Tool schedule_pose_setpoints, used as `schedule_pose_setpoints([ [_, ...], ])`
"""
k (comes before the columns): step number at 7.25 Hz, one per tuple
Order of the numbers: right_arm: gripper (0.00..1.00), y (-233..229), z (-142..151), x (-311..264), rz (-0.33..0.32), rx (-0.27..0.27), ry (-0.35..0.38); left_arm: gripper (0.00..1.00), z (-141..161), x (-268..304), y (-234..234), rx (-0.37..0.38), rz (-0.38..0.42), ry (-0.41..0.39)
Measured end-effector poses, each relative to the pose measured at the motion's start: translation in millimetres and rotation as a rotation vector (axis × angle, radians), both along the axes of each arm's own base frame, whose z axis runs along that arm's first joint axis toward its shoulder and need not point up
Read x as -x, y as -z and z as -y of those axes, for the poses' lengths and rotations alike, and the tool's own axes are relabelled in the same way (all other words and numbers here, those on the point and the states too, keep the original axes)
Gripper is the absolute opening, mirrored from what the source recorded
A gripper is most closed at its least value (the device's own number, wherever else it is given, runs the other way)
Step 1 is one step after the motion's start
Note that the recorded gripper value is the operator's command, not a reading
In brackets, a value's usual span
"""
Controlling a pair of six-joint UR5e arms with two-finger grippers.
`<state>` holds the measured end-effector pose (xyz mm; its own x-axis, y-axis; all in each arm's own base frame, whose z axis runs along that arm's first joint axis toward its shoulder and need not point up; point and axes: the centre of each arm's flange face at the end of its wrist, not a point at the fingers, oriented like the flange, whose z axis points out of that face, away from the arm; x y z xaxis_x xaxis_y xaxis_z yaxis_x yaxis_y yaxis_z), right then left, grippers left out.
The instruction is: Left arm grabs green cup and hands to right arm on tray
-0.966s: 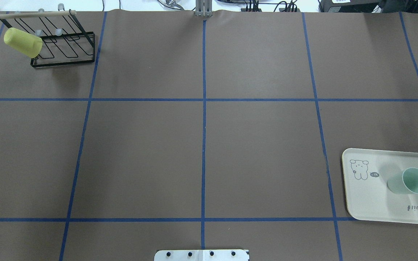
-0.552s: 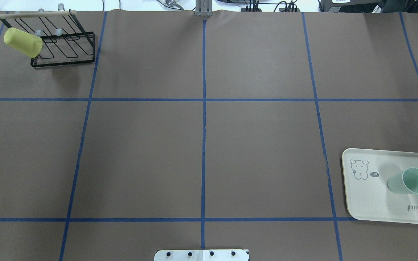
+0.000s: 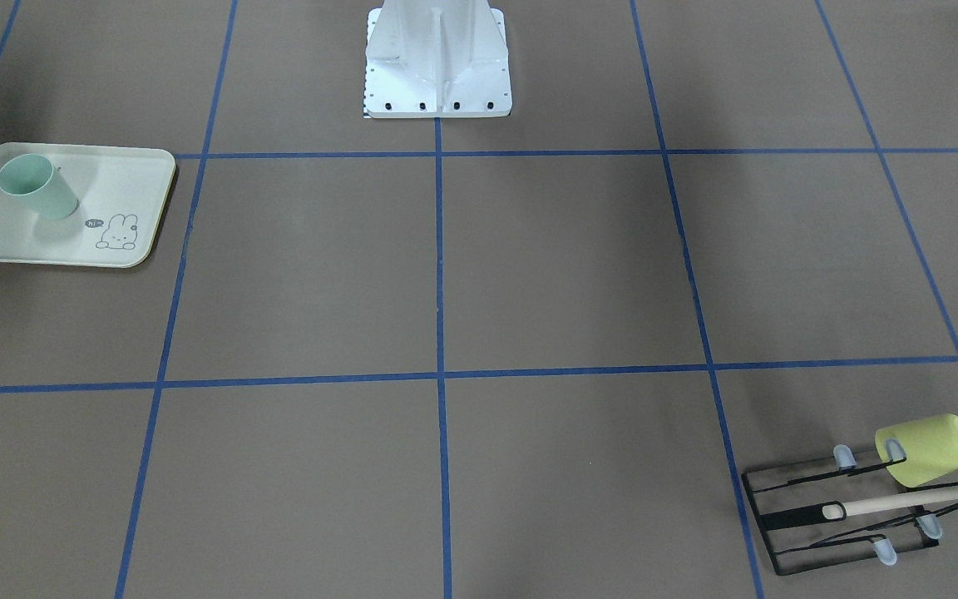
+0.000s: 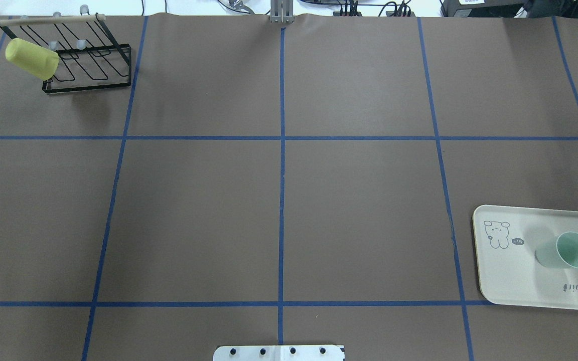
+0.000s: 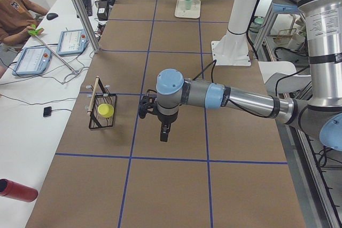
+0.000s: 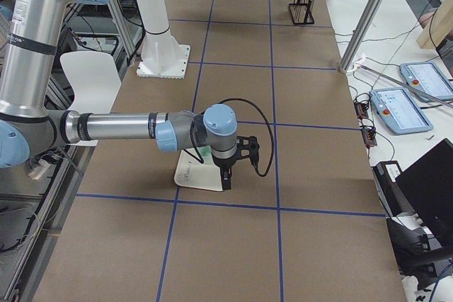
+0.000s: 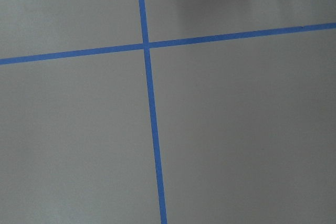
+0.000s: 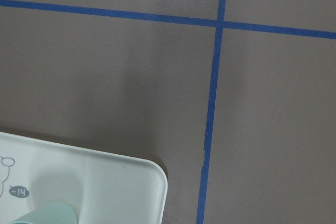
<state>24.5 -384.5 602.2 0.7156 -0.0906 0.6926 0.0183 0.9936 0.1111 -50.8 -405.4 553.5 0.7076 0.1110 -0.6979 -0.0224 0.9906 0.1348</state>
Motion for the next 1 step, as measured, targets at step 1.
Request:
schedule_pose_setpoints([
  [1, 1.00, 0.6, 0.1, 0.0, 0.000, 0.000, -0.002, 1.00, 0.4, 0.0, 1.1, -0.003, 0.000, 0.000],
])
